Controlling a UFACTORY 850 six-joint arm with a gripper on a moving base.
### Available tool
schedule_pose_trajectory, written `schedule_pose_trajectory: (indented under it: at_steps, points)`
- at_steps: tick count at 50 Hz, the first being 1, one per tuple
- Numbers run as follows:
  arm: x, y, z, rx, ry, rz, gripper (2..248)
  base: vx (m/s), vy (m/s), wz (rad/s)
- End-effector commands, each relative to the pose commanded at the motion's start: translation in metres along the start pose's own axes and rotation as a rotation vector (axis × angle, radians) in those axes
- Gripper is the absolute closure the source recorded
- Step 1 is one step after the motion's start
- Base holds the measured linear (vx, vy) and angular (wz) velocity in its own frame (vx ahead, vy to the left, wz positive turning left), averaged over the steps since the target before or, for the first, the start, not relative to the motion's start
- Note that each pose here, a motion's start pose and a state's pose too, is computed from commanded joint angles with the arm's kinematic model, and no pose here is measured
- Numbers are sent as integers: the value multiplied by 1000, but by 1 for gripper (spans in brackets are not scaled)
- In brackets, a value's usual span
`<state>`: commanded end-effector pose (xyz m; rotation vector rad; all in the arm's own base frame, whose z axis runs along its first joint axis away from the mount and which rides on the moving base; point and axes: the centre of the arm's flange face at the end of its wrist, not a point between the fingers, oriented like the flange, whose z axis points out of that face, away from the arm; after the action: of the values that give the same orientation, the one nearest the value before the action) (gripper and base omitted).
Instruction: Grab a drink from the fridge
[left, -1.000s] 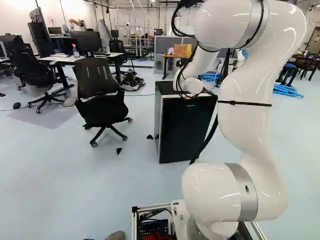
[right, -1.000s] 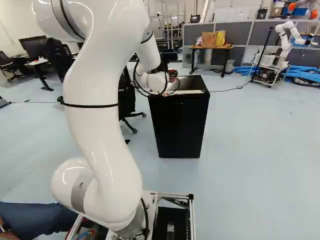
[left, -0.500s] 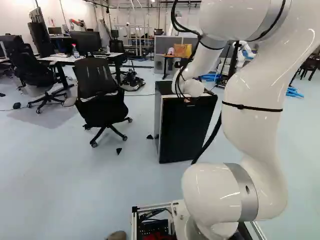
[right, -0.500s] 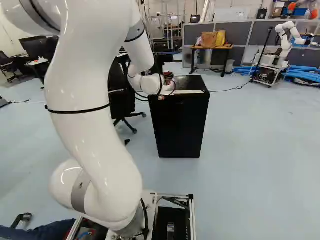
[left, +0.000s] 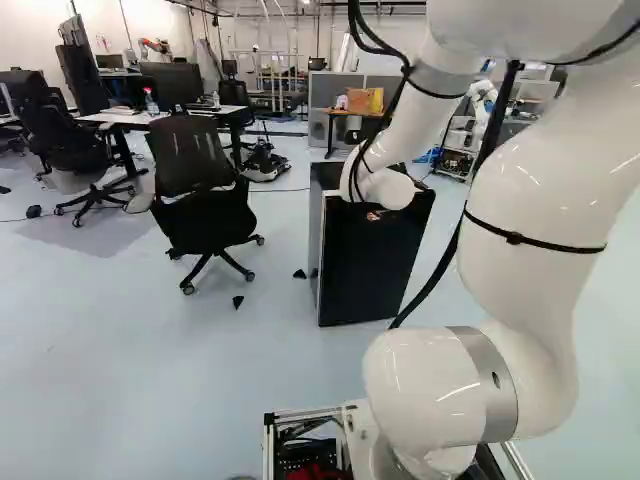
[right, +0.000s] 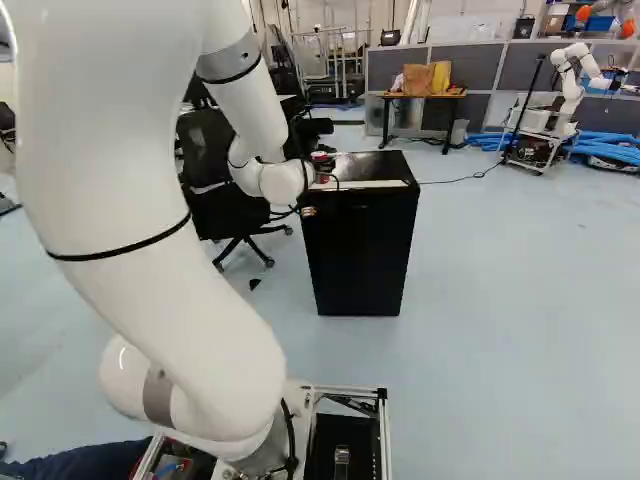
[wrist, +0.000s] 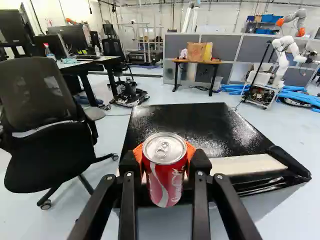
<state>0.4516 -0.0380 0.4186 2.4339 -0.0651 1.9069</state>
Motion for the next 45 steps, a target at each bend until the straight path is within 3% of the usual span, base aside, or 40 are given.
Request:
schedule_pose_trajectory:
  at_steps: [19, 45]
  points:
    - [-29, -14, -62, 24, -33, -1, 150, 0, 0, 0]
    - [-65, -23, -123, 48, -66, -3, 150, 0, 0, 0]
